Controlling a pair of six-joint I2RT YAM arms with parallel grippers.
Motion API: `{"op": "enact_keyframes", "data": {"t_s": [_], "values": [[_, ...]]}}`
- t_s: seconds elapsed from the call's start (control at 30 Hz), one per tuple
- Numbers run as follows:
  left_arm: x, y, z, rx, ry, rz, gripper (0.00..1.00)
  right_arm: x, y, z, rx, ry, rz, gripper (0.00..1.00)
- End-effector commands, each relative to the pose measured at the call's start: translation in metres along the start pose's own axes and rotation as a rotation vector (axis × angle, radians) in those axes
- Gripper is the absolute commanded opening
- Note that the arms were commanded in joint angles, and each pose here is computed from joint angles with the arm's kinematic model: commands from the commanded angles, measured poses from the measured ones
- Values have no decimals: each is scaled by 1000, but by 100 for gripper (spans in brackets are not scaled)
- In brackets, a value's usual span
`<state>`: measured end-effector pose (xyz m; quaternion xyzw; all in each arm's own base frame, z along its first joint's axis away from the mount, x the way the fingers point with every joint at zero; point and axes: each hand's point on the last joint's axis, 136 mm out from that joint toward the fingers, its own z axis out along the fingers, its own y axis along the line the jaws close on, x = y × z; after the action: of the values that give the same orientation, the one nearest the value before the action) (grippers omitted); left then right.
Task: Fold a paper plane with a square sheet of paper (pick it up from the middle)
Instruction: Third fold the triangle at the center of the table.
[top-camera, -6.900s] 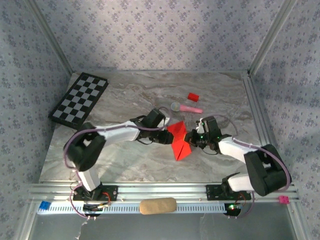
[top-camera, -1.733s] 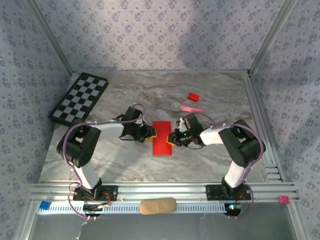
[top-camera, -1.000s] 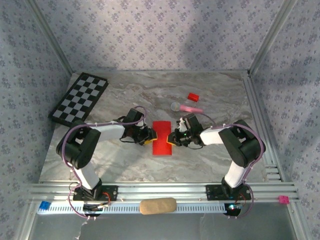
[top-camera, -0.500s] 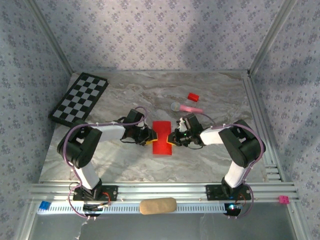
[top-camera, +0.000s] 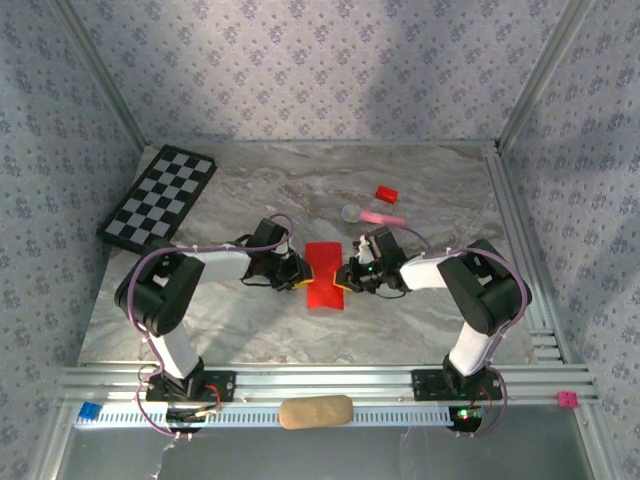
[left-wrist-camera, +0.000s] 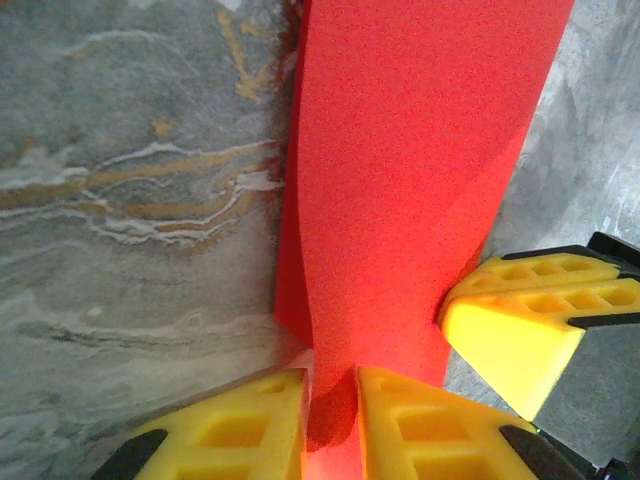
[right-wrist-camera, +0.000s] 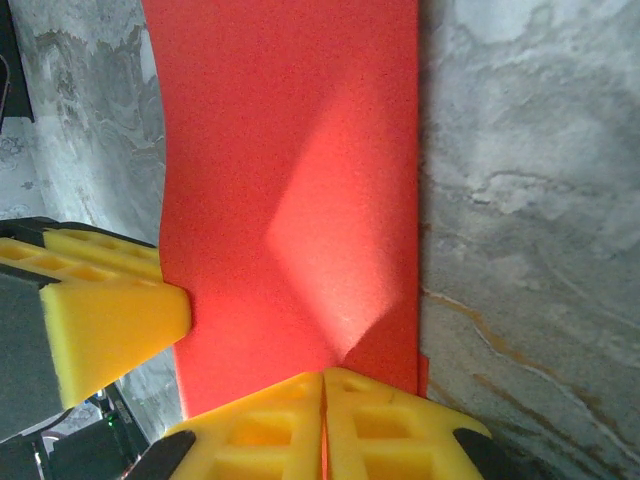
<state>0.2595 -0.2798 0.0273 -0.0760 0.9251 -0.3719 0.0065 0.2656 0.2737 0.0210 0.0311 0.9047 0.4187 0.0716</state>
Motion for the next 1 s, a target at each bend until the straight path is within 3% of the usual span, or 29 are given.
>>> {"op": "enact_keyframes", "data": {"t_s": [0.0,0.23,0.5,0.97], "values": [[1,-2,-2,-1,-4,3,22,7,-24,-2,101,10,50,11],[1,-6,-5,22,-19,9,28,6,-23,-2,105,9,45,12],[0,-10,-5,45,-29,8,28,6,-23,-2,104,9,43,12],[-2,-6,-13,10,-63,-51,8,0,1,-10,65,-13,-52,19]]}}
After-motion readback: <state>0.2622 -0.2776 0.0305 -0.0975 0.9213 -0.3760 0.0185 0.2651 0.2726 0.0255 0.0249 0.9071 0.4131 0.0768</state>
